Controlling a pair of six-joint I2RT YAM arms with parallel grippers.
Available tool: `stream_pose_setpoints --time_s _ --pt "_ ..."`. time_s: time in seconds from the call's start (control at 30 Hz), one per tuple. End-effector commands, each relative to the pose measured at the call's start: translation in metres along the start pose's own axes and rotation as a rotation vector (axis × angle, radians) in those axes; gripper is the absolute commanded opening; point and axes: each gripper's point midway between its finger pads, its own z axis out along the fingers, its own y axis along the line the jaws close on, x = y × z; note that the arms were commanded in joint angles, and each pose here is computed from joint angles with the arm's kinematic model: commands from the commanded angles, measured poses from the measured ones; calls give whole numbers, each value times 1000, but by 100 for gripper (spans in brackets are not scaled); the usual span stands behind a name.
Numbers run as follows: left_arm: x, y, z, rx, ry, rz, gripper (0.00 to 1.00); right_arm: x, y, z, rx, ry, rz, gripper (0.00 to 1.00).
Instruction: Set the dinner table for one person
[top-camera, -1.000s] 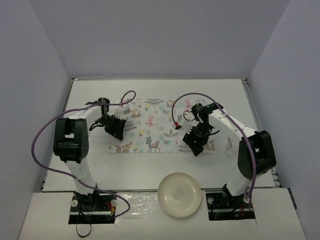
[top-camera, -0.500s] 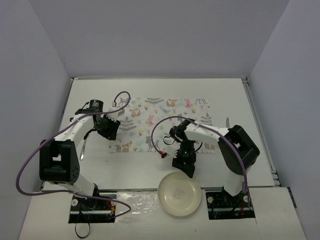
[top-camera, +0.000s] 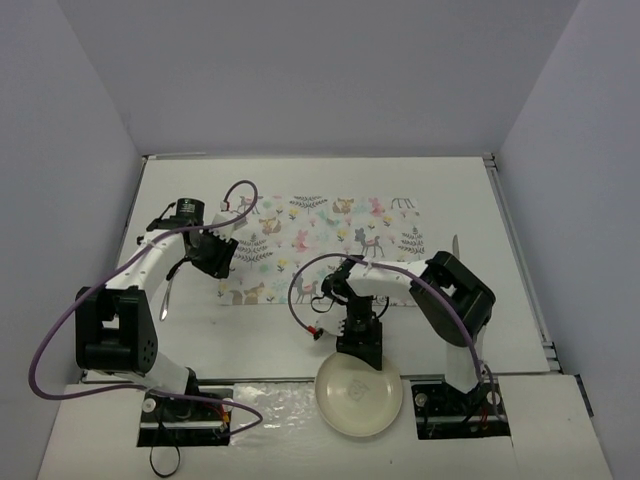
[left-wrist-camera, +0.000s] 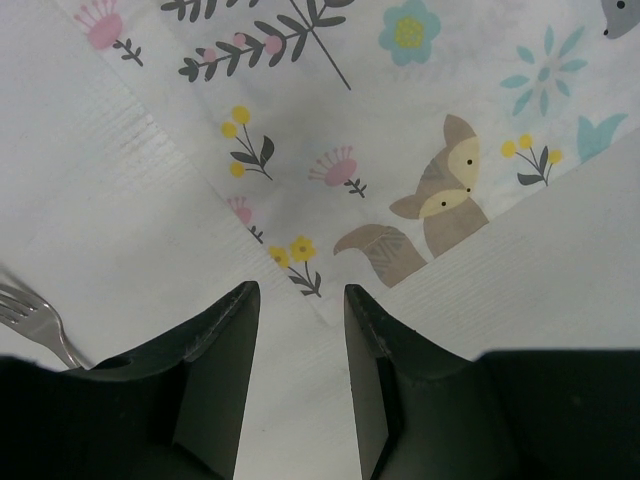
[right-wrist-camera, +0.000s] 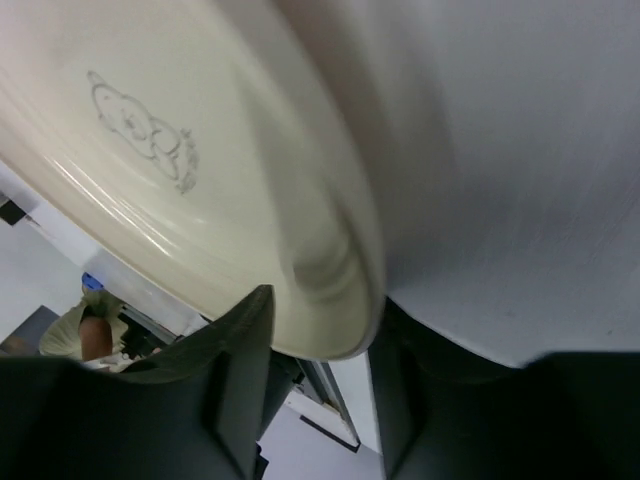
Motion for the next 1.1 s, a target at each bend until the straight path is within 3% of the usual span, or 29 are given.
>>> stream_pose_setpoints --time_s 0.0,0.1,0.2,0.4,0.6,0.8,1.07 --pt "-16 9 -14 -56 -70 7 36 8 -10 8 40 78 77 7" --pt "-16 10 -15 -62 -74 13 36 3 -25 0 148 77 74 0" --pt "-14 11 -17 -64 -83 15 36 -19 -39 -43 298 -52 47 0" --pt "-7 14 -12 -67 -57 25 36 -47 -75 -190 547 -401 122 0" --pt "-12 12 -9 -43 -79 25 36 -37 -124 -313 676 -715 267 0" --pt "-20 14 -8 -36 -90 36 36 -48 -174 -313 556 -776 383 0" --pt "-21 17 2 -17 -76 35 36 -82 -183 -284 410 -767 345 0"
